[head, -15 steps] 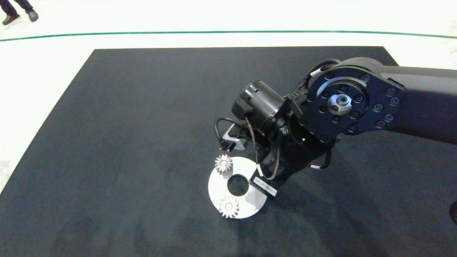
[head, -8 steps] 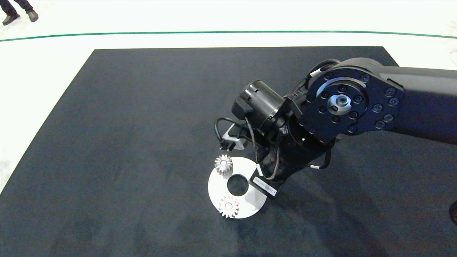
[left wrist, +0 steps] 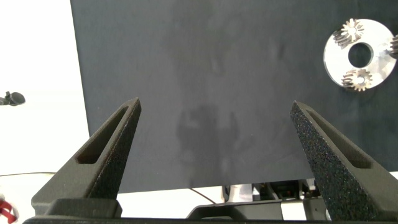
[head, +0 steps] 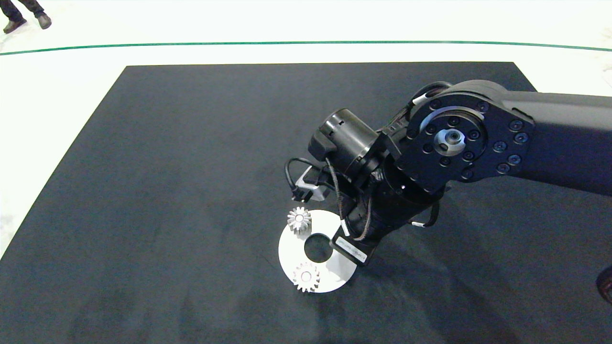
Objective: Remove an incorrectly installed larger gear and replace it with the correct smaller gear
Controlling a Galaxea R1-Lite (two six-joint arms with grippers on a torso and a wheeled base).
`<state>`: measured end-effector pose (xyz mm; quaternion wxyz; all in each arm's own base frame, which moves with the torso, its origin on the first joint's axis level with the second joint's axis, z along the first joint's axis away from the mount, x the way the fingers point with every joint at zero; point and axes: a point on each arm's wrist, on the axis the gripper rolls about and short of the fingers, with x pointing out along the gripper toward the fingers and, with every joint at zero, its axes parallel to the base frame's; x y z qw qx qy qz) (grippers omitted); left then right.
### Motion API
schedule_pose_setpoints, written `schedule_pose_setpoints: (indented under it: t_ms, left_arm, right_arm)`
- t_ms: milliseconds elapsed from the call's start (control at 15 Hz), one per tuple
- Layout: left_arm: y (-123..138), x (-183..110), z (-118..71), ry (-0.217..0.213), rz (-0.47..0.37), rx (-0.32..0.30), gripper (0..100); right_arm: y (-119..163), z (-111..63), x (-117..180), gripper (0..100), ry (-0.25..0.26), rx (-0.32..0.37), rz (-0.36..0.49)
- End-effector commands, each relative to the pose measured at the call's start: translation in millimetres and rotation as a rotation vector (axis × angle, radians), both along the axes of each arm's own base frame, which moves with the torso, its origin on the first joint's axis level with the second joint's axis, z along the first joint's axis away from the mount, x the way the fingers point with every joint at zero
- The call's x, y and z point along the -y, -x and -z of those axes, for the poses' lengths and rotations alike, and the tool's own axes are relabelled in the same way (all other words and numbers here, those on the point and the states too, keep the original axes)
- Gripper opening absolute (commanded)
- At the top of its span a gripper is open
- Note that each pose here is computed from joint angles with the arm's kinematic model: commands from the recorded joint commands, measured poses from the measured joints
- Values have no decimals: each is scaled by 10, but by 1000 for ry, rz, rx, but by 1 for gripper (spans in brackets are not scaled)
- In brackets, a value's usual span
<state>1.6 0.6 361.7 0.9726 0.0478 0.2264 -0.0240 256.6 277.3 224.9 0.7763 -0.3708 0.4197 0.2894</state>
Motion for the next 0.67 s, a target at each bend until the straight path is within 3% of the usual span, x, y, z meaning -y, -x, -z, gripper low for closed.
schedule_pose_setpoints:
  t_ms: [67, 133, 533, 600, 667]
  left_arm:
    - [-3, 0, 5, -1, 0, -8, 100]
    - [-3, 0, 5, -1, 0, -8, 100]
    - [-3, 0, 5, -1, 0, -8, 100]
    - [-3, 0, 5, -1, 0, -8, 100]
    - [-3, 0, 5, -1, 1, -8, 100]
  right_arm:
    - [9, -7, 7, 25, 5, -1, -3]
    - [7, -1, 4, 100, 6, -2, -3]
    - [22, -42, 21, 100, -13, 2, 14]
    - [35, -70, 35, 100, -22, 5, 21]
    - [98, -217, 107, 100, -60, 29, 36]
